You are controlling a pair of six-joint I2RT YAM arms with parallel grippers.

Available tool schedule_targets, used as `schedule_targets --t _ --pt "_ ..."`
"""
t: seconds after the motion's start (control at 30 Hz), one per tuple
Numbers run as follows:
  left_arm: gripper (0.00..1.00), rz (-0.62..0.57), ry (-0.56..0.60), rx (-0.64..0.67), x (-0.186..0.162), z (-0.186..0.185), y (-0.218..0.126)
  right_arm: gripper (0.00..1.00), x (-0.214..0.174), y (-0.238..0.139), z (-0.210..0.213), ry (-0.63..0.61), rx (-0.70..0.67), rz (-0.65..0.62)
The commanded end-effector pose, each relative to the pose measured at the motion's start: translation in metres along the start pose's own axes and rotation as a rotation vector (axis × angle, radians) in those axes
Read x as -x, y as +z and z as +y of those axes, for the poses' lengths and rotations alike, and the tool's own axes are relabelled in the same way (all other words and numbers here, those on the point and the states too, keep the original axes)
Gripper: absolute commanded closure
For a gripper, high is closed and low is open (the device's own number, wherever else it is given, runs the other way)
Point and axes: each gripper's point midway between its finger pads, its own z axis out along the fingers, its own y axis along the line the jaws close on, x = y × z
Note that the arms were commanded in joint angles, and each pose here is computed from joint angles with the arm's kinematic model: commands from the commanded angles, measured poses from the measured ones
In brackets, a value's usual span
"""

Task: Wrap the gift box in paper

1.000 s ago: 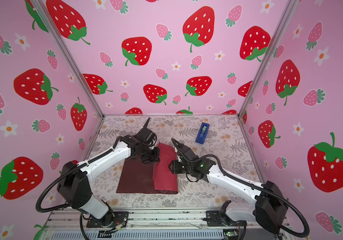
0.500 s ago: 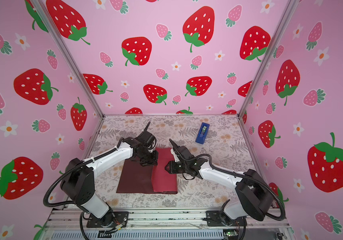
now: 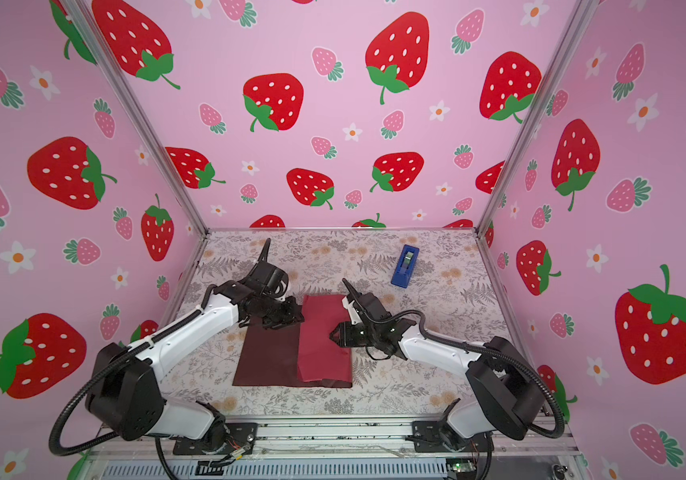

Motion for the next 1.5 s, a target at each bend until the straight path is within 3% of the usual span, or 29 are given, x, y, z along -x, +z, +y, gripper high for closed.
schedule_targets --t 0.0,0.23,0.4,0.6,0.9,1.13,1.47 --pt "0.62 0.025 0.001 -0.078 -0.012 -0.001 0.000 0.62 -0.020 0.005 -0.024 0.048 -0.068 0.060" --pt "0.52 0.084 -0.038 -0.210 -0.032 0.000 0.021 0.62 -0.019 0.004 -0.023 0.048 -0.061 0.057" --pt "0.51 0.099 -0.040 -0.254 -0.038 0.000 0.032 0.62 -0.019 0.003 -0.023 0.047 -0.061 0.058" --pt "0.57 0.127 -0.045 -0.277 -0.041 0.000 0.043 0.62 -0.019 0.002 -0.021 0.049 -0.060 0.055" --pt "0.74 0.142 -0.057 -0.278 -0.044 0.002 0.049 0.62 -0.010 -0.005 -0.014 0.046 -0.051 0.029" --pt "0.83 0.150 -0.085 -0.263 -0.046 0.008 0.054 0.62 0.010 -0.027 -0.003 0.026 -0.064 -0.035" --pt "0.88 0.168 -0.096 -0.275 -0.050 0.005 0.061 0.61 0.029 -0.070 -0.043 0.084 -0.143 -0.146"
